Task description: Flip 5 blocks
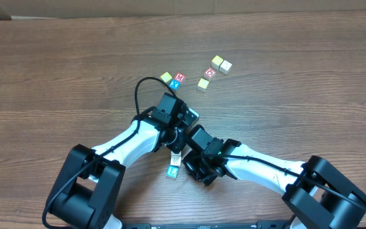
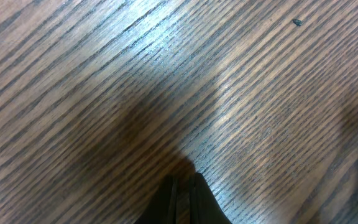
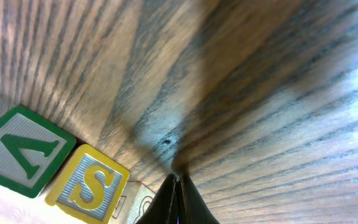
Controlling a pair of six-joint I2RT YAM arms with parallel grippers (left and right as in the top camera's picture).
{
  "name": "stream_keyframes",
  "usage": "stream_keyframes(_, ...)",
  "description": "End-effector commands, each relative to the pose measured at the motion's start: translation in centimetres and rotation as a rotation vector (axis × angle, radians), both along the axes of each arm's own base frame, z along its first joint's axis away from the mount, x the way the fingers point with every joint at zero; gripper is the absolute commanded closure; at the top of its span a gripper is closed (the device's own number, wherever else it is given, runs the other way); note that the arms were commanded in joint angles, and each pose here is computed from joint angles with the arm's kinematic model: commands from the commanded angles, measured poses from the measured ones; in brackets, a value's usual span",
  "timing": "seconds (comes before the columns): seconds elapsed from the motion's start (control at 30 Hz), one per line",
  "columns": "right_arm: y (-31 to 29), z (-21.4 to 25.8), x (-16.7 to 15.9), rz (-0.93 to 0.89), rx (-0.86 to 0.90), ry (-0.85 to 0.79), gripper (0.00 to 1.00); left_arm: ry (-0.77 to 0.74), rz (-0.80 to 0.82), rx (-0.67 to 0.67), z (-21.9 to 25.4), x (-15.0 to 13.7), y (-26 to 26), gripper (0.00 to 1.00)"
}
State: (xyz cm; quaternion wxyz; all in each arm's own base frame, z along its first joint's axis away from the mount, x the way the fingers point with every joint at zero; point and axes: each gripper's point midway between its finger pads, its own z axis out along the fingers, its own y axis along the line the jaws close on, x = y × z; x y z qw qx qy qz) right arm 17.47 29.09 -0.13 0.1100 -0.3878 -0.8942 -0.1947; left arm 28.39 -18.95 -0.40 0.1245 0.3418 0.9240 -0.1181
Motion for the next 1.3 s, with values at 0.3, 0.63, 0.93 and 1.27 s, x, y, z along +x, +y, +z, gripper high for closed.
stream_keyframes(0.3, -0.1, 0.2, 0.8, 0.131, -0.005, -0.096, 0.96, 0.110, 0.109, 0.047, -3.4, -1.0, 3.8, 0.96)
stream_keyframes(0.63, -0.3, 0.1, 1.0, 0.202, -0.016, -0.144, 0.96, 0.094, 0.264, 0.037, -3.2, 1.1, 6.3, 0.96)
stream_keyframes(0.93, -3.0, -0.1, 3.0, 0.212, -0.097, -0.196, 0.96, 0.109, 0.528, 0.196, -3.3, 1.6, 11.5, 0.96)
stream_keyframes(1.27, -7.6, 0.5, 5.8, 0.466, -0.102, -0.295, 0.96, 0.380, 0.684, 0.260, -3.4, -4.2, 13.6, 0.95)
